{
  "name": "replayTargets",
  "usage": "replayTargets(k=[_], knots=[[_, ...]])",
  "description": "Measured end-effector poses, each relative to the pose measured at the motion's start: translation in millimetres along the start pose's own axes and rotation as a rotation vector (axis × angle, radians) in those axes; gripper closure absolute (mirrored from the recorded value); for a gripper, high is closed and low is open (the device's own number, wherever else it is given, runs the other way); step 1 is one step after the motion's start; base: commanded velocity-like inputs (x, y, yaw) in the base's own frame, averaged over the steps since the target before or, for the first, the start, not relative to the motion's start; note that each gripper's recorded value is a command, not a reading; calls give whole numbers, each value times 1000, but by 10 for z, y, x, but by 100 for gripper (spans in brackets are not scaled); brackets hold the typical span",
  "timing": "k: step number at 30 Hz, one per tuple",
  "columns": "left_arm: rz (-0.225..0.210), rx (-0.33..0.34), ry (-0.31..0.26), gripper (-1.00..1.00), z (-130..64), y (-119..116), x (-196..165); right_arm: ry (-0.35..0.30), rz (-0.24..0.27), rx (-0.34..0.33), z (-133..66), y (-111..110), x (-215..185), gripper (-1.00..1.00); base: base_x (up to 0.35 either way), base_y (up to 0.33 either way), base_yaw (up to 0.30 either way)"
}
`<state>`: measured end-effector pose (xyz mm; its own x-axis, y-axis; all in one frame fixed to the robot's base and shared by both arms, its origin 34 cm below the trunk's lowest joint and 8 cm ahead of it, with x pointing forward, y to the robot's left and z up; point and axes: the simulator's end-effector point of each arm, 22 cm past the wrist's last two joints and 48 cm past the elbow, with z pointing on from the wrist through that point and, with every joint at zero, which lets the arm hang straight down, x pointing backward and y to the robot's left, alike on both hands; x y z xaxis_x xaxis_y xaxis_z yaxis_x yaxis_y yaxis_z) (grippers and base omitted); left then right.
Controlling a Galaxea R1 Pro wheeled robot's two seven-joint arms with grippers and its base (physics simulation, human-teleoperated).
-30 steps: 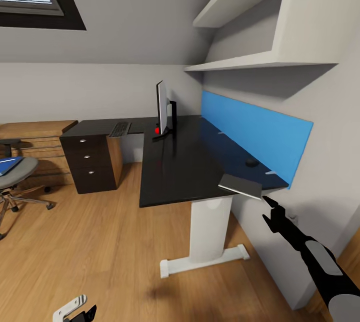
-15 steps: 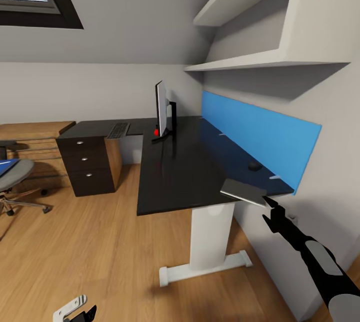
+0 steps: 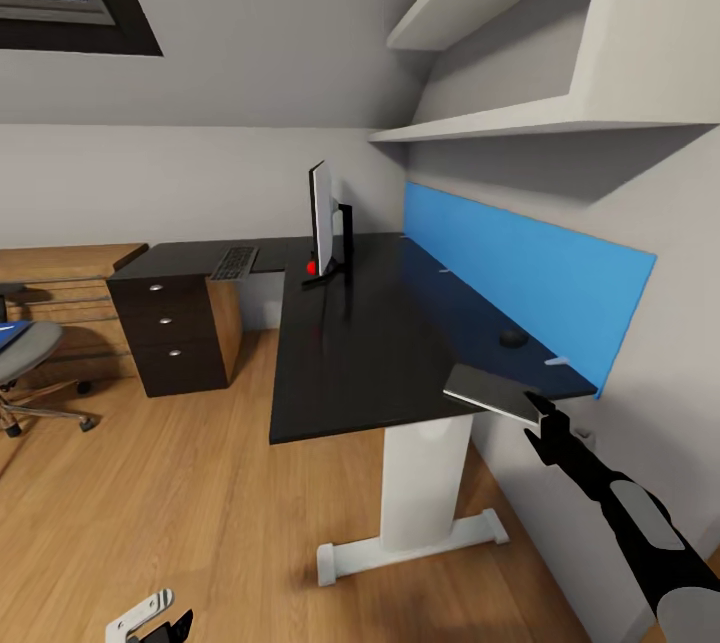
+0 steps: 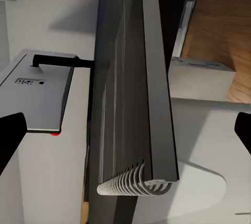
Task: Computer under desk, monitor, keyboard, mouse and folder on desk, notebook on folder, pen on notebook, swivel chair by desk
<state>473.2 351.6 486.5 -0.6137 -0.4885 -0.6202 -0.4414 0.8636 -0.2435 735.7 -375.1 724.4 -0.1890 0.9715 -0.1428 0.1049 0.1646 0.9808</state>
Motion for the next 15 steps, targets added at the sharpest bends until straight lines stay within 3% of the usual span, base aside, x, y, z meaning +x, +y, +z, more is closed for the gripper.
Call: replayTargets(k=[15], knots=[[-1,0,0,-100,1,-2,-3,3,-2,2,3,-4,12,-100,1,0,0]])
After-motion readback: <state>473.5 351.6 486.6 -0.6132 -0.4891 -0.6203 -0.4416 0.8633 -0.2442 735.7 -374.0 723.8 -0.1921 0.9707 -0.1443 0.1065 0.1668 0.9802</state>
